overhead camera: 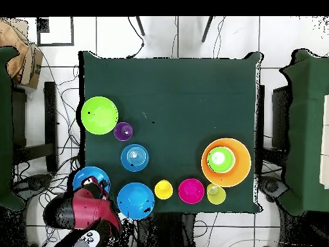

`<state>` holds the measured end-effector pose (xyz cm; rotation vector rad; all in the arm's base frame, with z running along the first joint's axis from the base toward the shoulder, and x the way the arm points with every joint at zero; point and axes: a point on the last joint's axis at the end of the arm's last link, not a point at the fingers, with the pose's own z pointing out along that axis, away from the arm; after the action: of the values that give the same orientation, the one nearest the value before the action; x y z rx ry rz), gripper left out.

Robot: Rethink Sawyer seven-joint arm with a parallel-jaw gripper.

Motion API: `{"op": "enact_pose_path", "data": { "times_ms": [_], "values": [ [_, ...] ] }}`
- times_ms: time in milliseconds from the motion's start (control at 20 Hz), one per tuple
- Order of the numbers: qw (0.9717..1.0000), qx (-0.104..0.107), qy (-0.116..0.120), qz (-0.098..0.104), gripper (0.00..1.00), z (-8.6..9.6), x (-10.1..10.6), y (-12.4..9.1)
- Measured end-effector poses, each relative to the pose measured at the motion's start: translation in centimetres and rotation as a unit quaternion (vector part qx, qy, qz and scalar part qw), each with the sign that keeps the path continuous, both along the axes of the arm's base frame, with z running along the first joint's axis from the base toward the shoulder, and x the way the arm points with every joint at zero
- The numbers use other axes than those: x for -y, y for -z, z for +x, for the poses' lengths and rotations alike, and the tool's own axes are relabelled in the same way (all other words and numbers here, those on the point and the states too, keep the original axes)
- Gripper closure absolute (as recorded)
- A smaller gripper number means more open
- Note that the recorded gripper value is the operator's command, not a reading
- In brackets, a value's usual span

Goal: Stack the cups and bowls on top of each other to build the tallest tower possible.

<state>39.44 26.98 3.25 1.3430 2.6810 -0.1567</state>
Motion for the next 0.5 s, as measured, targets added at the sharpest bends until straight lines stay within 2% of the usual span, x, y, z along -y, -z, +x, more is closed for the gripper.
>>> {"op": "enact_pose_path", "data": {
  "times_ms": [400,500],
  "values": [
    [1.0000,0.000,0.001,0.000,1.00,0.09,0.07,0.00],
    [1.0000,0.002,-0.001,-0.006,1.00,0.20,0.24,0.23]
  ]
}}
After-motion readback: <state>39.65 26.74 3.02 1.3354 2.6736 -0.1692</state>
